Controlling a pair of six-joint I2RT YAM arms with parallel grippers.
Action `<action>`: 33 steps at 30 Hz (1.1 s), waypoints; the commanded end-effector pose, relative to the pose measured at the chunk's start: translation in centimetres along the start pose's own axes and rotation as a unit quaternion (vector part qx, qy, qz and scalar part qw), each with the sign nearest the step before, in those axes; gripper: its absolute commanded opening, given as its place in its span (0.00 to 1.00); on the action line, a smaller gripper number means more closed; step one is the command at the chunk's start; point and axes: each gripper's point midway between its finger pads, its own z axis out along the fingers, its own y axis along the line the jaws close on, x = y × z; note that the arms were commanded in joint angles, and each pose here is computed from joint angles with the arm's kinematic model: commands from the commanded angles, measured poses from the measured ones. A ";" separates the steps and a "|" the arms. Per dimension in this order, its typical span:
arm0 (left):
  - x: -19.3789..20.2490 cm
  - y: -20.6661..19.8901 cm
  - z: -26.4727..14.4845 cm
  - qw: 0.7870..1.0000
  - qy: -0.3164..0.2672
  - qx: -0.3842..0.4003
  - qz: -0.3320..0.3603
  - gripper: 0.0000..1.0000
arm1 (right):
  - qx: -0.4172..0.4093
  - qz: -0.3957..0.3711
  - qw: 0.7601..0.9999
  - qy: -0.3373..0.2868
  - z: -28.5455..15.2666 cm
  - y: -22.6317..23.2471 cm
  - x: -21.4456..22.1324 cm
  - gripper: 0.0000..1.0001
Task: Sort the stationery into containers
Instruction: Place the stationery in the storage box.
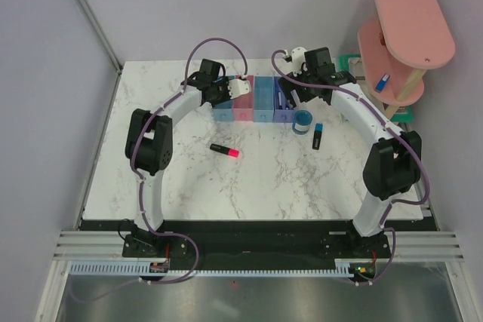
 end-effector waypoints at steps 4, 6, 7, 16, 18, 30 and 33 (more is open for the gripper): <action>0.0 -0.6 0.1 1.000 -0.011 0.003 0.023 0.27 | -0.007 0.003 1.000 -0.003 1.4 0.0 -0.3 0.98; 0.2 -0.9 0.0 1.000 -0.010 0.005 0.022 0.32 | -0.007 0.005 1.000 -0.003 1.6 -0.1 -0.4 0.98; 0.3 -1.1 0.0 1.000 -0.010 0.008 0.021 0.35 | -0.004 0.005 1.000 -0.003 1.6 -0.2 -0.4 0.98; 0.2 -1.5 -0.4 1.000 -0.013 0.012 0.017 0.63 | 0.049 0.018 0.999 -0.001 1.7 -2.3 -0.5 0.98; 0.2 -1.7 -0.4 1.000 -0.014 0.014 0.018 0.64 | 0.050 0.021 0.999 -0.001 1.7 -2.7 -0.4 0.98; -1.7 1.6 -1.5 0.999 -0.031 -0.036 -0.012 0.70 | 0.045 0.036 0.998 0.012 5.8 -3.1 -0.2 0.98; -3.0 3.0 -2.1 0.997 -0.050 -0.055 -0.030 0.72 | 0.047 0.038 0.998 0.013 6.9 -3.4 -0.5 0.98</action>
